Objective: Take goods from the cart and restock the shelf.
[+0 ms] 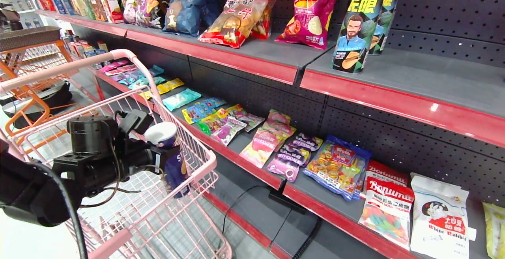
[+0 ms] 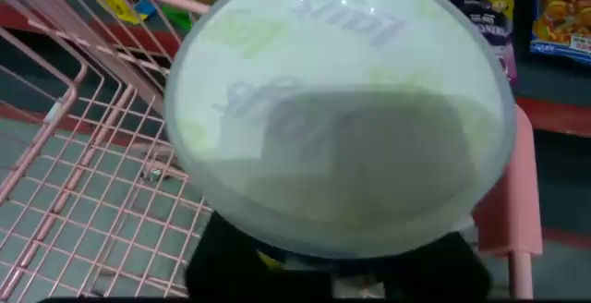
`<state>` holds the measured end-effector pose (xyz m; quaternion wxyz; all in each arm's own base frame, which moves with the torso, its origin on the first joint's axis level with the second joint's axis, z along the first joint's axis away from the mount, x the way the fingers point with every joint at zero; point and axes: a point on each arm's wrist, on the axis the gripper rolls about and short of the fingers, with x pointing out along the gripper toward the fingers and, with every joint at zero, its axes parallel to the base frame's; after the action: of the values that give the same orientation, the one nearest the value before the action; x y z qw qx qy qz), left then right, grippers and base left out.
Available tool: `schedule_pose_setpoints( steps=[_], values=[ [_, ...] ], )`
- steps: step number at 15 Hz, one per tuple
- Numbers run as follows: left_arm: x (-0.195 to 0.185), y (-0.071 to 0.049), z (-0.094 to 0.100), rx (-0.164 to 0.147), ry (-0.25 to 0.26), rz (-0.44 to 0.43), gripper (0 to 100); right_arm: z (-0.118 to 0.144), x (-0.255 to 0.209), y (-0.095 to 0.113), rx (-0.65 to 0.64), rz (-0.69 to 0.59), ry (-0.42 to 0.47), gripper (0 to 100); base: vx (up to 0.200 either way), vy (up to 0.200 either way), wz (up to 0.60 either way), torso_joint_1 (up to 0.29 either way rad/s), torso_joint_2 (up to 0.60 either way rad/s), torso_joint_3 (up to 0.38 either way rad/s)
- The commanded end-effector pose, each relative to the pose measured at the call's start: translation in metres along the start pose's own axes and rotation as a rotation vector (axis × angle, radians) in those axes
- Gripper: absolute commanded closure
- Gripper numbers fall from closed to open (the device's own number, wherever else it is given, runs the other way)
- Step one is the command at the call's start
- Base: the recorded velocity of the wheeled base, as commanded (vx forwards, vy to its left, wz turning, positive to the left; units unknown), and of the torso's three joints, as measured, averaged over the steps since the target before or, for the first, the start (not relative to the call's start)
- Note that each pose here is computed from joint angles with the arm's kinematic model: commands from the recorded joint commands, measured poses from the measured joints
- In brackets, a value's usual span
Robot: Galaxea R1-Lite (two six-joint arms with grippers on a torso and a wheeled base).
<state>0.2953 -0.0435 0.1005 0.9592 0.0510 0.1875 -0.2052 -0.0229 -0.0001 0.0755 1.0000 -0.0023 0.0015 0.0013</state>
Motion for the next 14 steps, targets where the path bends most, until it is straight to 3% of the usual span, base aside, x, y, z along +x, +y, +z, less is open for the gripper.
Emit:
schedule_pose_setpoints(
  steps=[1,3,4,5,6,7,8,10,14],
  values=[
    [-0.045,0.004,0.04,-0.008,-0.076,0.045,100,0.0,0.0,0.0,0.0,0.001,0.0,0,0.0,0.0,0.0,0.0,0.0,0.0],
    [-0.095,0.012,0.082,-0.063,-0.104,0.096,100,0.0,0.0,0.0,-0.001,0.001,0.0,0,0.0,0.0,0.0,0.0,0.0,0.0],
    [-0.127,0.01,0.103,-0.066,-0.139,0.108,100,0.0,0.0,0.0,-0.001,0.001,0.0,0,0.0,0.0,0.0,0.0,0.0,0.0],
    [-0.147,0.007,0.112,-0.06,-0.165,0.109,100,0.0,0.0,0.0,0.0,0.001,0.0,0,0.0,0.0,0.0,0.0,0.0,0.0],
    [-0.183,-0.004,0.123,-0.039,-0.227,0.121,100,0.0,0.0,0.0,-0.001,0.002,0.0,0,0.0,0.0,0.0,0.0,0.0,0.0],
    [-0.195,-0.009,0.125,-0.03,-0.25,0.124,100,0.0,0.0,0.0,-0.001,0.002,0.0,0,0.0,0.0,0.0,0.0,0.0,0.0],
    [-0.225,-0.023,0.125,-0.009,-0.303,0.135,100,0.0,0.0,0.0,0.0,0.001,0.0,0,0.0,0.0,0.0,0.0,0.0,0.0],
    [-0.262,-0.04,0.116,0.006,-0.351,0.17,100,0.0,0.0,0.0,0.0,0.001,0.0,0,0.0,0.0,0.0,0.0,0.0,0.0],
    [-0.289,-0.058,0.084,0.014,-0.383,0.219,100,0.0,0.0,0.0,0.0,-0.001,0.0,0,0.0,0.0,0.0,0.091,-0.33,-0.236]
  ],
)
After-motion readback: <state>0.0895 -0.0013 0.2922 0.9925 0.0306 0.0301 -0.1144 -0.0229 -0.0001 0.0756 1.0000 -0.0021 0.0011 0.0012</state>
